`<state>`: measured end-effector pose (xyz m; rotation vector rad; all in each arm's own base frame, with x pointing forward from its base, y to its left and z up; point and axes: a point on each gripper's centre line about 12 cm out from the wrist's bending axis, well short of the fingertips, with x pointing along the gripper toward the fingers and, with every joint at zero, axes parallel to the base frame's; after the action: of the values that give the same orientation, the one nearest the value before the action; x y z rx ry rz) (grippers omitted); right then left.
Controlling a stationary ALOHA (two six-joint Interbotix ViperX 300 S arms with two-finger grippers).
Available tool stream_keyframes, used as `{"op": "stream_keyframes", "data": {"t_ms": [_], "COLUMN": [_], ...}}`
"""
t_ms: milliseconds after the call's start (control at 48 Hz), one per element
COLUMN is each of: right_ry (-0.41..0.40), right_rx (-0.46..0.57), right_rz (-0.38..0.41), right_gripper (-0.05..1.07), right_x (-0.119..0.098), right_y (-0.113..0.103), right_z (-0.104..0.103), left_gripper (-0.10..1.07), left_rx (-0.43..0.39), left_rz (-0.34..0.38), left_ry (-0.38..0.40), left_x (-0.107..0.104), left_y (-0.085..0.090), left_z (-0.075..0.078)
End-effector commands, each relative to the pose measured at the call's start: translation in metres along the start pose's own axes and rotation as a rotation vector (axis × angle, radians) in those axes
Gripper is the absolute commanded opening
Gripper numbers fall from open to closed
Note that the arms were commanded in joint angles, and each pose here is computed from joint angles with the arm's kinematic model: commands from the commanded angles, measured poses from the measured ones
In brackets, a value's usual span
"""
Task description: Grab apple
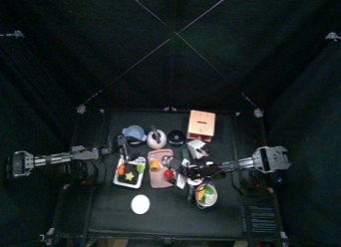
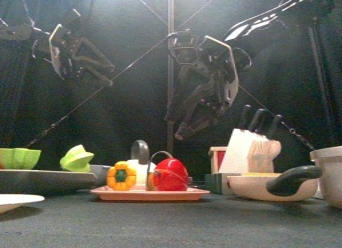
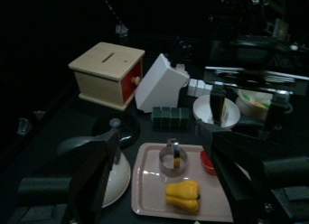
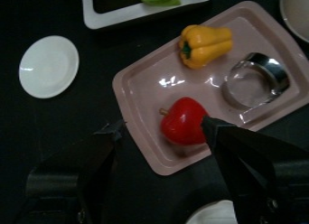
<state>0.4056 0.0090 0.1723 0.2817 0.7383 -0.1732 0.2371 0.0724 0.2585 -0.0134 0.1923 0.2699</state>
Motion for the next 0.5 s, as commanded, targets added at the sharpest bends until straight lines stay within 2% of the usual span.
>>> {"op": "stream_keyframes", "data": {"t_ms": [0, 167, 312, 479], "right_ry": [-0.008, 0.037, 0.043, 0.054], "right_rx": [-0.022, -0.122, -0.22, -0.273], "right_rz": [-0.019, -0.073, -0.112, -0.132], "right_gripper": [0.98, 0.98, 0.98, 0.98], "right_x": [0.004, 0.016, 0.023, 0.029], "right_y": [0.003, 0.006, 0.012, 0.014], "right_z": [0.012, 0.005, 0.007, 0.005], "left_gripper": [1.0, 1.0, 1.0, 1.0], "left_rx": [0.004, 0.001, -0.001, -0.002], "left_rz": [0.002, 0.01, 0.018, 0.022], "left_ry": [-0.024, -0.016, -0.009, -0.006], "left_x": [0.0, 0.0, 0.0, 0.0], "left_y": [0.001, 0.003, 0.005, 0.006], "left_z": [0.007, 0.004, 0.001, 0.0]}}
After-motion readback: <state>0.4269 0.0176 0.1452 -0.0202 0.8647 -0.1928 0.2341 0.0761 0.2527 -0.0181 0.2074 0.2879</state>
